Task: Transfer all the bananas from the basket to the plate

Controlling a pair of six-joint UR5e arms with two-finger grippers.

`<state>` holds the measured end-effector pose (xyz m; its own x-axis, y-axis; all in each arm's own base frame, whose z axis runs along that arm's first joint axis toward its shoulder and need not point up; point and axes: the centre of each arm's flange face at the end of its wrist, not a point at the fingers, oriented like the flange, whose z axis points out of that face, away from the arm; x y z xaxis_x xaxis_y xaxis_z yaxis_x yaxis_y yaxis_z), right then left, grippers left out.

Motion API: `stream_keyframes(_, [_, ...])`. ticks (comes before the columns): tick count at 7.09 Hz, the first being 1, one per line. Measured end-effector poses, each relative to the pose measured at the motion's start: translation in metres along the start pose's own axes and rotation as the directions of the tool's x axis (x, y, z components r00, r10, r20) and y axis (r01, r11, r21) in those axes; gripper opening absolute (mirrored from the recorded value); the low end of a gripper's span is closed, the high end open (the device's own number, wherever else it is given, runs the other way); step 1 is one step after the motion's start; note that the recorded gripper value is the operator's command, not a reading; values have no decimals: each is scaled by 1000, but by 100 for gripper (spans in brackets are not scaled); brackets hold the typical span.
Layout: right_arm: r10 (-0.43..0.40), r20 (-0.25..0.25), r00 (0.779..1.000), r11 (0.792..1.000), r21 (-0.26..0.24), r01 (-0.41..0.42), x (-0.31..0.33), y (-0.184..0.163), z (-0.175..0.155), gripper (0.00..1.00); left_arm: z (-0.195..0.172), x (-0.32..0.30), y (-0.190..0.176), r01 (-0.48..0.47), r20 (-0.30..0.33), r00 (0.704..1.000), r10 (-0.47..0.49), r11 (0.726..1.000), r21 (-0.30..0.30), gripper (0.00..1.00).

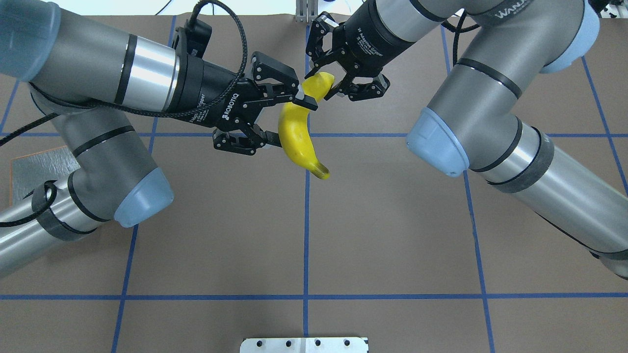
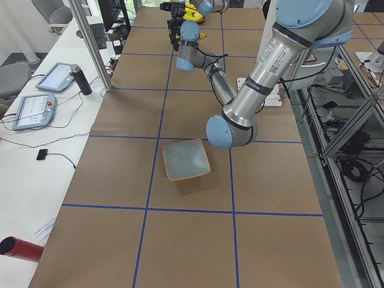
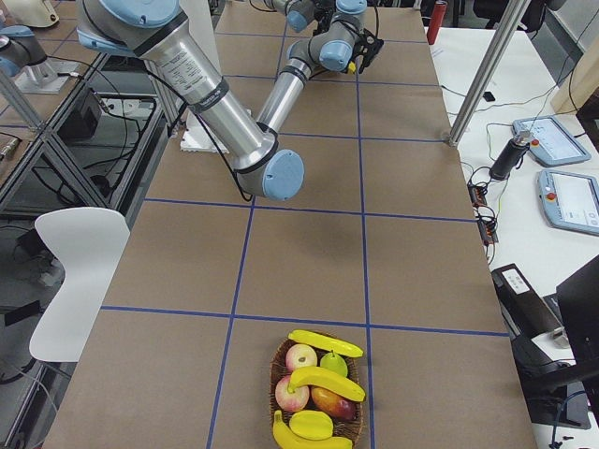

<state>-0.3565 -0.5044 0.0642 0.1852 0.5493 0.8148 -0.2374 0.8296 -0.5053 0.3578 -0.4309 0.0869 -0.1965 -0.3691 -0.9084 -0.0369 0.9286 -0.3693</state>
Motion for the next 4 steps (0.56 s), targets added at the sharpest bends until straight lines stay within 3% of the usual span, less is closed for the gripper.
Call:
stream_keyframes(1, [0, 0, 1000, 1000, 0, 0, 0, 0, 0, 0, 2, -1, 1, 1, 2, 1000, -1, 1000, -3, 56])
stream_keyframes(3, [1, -1, 1000, 1000, 0, -1, 0, 0, 0, 0, 3, -2, 1, 3, 4, 1000, -3, 1000, -5, 0])
stream_keyframes(4, [1, -2, 1000, 1000, 0, -1, 1, -1, 1, 19, 3, -2, 2, 5, 4, 1000, -5, 1000, -6, 0])
